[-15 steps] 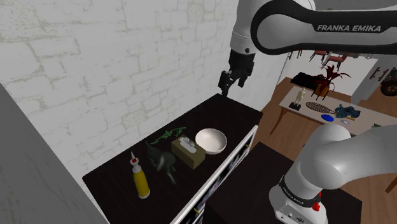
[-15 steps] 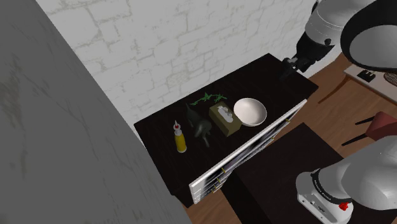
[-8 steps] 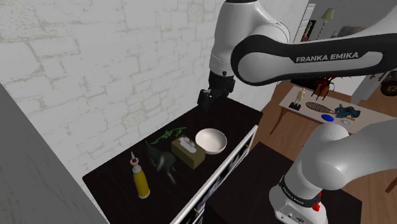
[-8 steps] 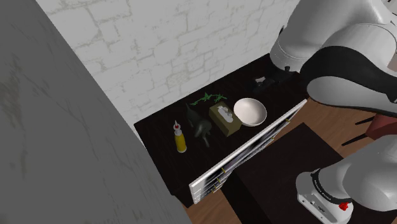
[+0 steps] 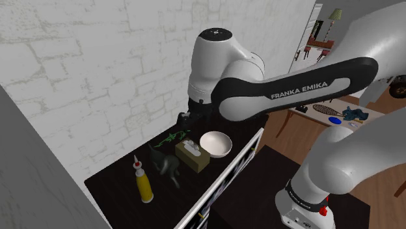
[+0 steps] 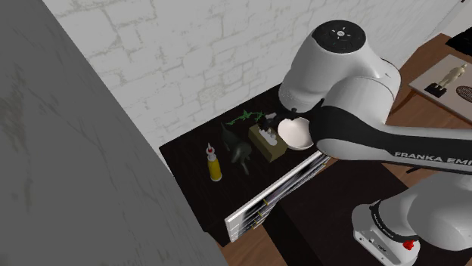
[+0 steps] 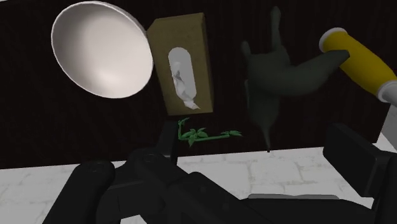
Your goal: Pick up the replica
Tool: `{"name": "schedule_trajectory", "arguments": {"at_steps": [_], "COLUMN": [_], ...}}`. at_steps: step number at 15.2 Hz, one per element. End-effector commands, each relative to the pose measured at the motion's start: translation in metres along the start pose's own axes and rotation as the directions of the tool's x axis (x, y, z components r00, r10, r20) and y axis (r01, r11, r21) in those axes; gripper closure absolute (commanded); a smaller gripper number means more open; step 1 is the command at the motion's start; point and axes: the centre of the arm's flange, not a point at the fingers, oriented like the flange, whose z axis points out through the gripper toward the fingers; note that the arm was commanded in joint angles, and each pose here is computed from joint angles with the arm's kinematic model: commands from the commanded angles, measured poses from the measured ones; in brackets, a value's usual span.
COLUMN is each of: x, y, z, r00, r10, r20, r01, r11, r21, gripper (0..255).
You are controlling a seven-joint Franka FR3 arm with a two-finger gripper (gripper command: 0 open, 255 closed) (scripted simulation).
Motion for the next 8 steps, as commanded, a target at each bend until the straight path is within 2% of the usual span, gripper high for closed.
{"name": "schedule_trajectory", "arguments": {"at_steps": [1, 8], "x": [-0.001, 0.003], "y": [-0.020, -0.097], "z": [0.012, 0.056], "r00": [1.000, 0.997], "r10": [0.005, 0.021], "r20": [-0.017, -0.072], "r01": [-0.005, -0.018], "r11": [1.000, 0.999], "r21": [0.009, 0.034], "gripper": [0, 0]}}
